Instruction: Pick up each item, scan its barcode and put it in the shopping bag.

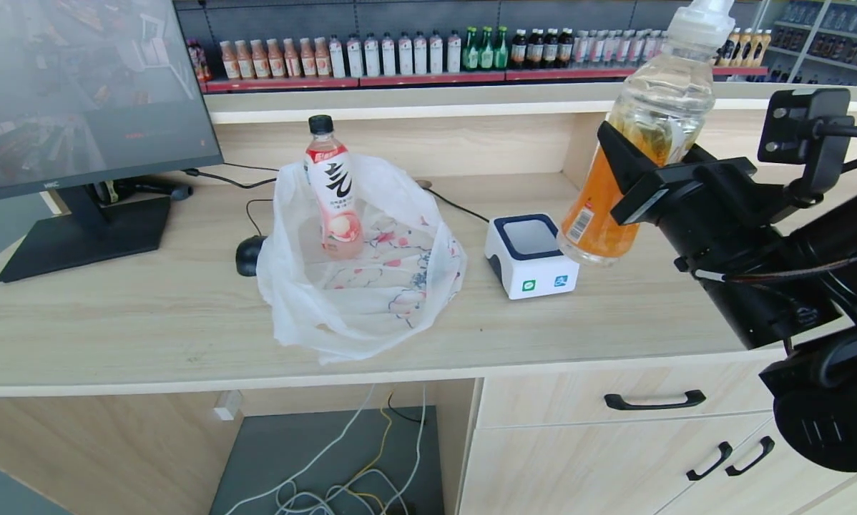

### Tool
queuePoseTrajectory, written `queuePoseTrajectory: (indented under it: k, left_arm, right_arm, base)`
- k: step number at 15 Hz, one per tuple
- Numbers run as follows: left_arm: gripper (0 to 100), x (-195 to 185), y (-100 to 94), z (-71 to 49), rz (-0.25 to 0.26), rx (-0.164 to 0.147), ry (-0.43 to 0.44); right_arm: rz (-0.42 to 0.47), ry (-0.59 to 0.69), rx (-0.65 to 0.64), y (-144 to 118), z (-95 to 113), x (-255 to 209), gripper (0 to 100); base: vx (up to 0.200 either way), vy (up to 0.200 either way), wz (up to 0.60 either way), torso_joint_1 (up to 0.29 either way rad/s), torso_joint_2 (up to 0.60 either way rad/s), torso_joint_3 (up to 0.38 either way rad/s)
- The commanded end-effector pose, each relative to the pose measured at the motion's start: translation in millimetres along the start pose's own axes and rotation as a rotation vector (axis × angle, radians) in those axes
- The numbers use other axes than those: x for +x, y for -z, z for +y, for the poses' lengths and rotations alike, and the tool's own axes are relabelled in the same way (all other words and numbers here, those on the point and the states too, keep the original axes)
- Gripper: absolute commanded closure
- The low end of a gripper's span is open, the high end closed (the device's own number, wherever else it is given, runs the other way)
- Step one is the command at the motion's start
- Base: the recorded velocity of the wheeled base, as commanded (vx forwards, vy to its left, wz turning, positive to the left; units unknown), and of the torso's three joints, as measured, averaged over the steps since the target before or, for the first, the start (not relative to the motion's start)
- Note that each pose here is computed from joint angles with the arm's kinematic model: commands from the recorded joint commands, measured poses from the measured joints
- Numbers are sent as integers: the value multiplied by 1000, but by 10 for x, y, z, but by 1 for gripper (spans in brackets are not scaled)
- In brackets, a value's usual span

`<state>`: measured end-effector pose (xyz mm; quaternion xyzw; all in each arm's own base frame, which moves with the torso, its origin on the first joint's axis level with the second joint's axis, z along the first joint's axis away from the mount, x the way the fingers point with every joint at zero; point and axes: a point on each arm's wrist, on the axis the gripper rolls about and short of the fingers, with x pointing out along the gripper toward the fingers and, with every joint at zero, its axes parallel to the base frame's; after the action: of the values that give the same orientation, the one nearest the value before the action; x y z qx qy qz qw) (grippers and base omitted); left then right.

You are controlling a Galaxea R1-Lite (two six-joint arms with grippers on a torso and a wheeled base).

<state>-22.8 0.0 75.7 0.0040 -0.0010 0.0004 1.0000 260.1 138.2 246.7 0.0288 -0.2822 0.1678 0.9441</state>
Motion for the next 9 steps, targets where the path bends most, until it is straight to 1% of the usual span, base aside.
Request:
queuePoseTrajectory:
  k: [1, 2, 3, 9]
  left_arm:
    - [0, 0, -1, 0, -1, 0, -2]
    - [0, 0, -1, 0, -1, 0, -1]
    - [0, 0, -1, 1, -1, 1, -1]
    - [0, 0, -1, 0, -1, 1, 1]
  right_arm:
    - [-1, -5, 1, 17, 10, 18, 100]
    - [-7, -3, -1, 7, 6, 29, 100]
    - [-38, 2, 0, -43, 2, 89, 100]
    - [-33, 3, 1, -25, 4, 91, 100]
  base:
    - [0, 200, 0, 7, 7, -2]
    - [0, 200, 0, 7, -7, 12]
    - [0, 200, 0, 2, -2, 7]
    - [0, 200, 0, -2, 4, 2]
